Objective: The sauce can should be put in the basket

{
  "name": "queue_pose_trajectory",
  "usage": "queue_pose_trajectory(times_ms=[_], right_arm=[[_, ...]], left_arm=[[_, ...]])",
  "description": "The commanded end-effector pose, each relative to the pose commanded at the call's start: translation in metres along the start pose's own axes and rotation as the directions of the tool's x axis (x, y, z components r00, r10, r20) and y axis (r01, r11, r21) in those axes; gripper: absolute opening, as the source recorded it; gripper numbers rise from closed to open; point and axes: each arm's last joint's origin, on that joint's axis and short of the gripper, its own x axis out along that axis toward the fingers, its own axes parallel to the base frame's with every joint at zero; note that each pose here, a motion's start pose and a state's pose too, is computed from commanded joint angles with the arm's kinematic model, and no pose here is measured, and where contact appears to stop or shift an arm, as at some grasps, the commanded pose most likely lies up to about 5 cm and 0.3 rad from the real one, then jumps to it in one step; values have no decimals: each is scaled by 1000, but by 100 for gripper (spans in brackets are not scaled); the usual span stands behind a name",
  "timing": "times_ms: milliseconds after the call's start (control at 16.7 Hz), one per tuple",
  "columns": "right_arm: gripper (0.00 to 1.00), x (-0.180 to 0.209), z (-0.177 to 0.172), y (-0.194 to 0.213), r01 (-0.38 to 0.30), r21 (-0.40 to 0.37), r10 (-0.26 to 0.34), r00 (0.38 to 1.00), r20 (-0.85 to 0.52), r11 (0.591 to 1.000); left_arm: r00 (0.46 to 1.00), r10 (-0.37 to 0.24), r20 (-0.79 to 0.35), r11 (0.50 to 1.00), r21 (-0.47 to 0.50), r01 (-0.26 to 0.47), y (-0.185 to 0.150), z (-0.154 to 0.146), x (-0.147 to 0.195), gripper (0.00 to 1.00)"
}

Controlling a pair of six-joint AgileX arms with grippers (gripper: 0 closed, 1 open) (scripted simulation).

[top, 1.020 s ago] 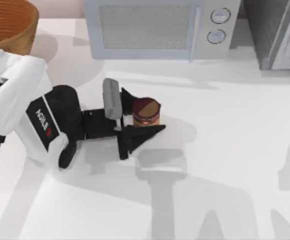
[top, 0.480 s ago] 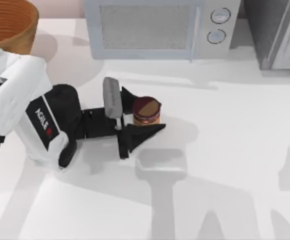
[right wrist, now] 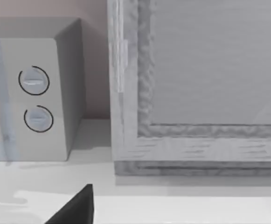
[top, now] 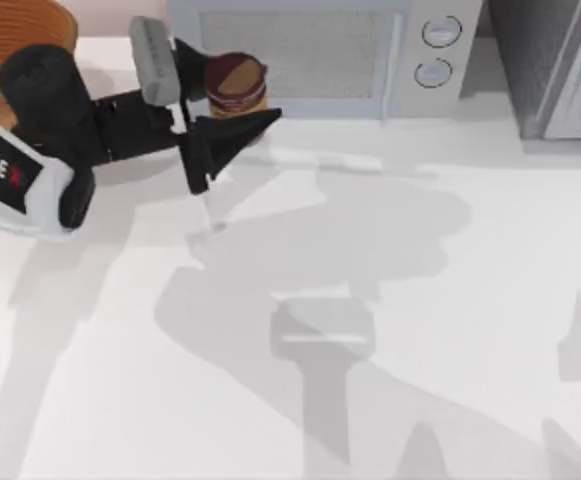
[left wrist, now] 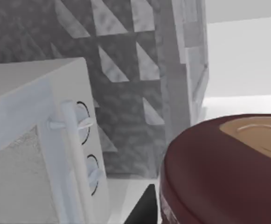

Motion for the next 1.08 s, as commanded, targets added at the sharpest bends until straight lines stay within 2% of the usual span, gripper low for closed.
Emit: queue_pose_trajectory(times_ms=[240, 420, 600, 780, 900, 1080], right_arm=[[100, 0, 0, 0, 0, 0, 0, 1000, 0, 1000], [100, 0, 0, 0, 0, 0, 0, 1000, 0, 1000], [100, 0, 0, 0, 0, 0, 0, 1000, 0, 1000], [100, 0, 0, 0, 0, 0, 0, 1000, 0, 1000], [100, 0, 0, 0, 0, 0, 0, 1000, 0, 1000], [100, 0, 0, 0, 0, 0, 0, 1000, 0, 1000]], left_arm=[[992, 127, 11, 988, 90, -128, 47, 53, -58, 0], [977, 209, -33, 977, 44, -208, 77, 65, -112, 0], [943, 322, -82, 946, -21, -325, 105, 82, -191, 0], [905, 410, -111, 906, -63, -419, 116, 100, -257, 0], [882, 455, -120, 882, -75, -465, 118, 112, -282, 0], [871, 476, -123, 870, -79, -486, 117, 118, -291, 0]])
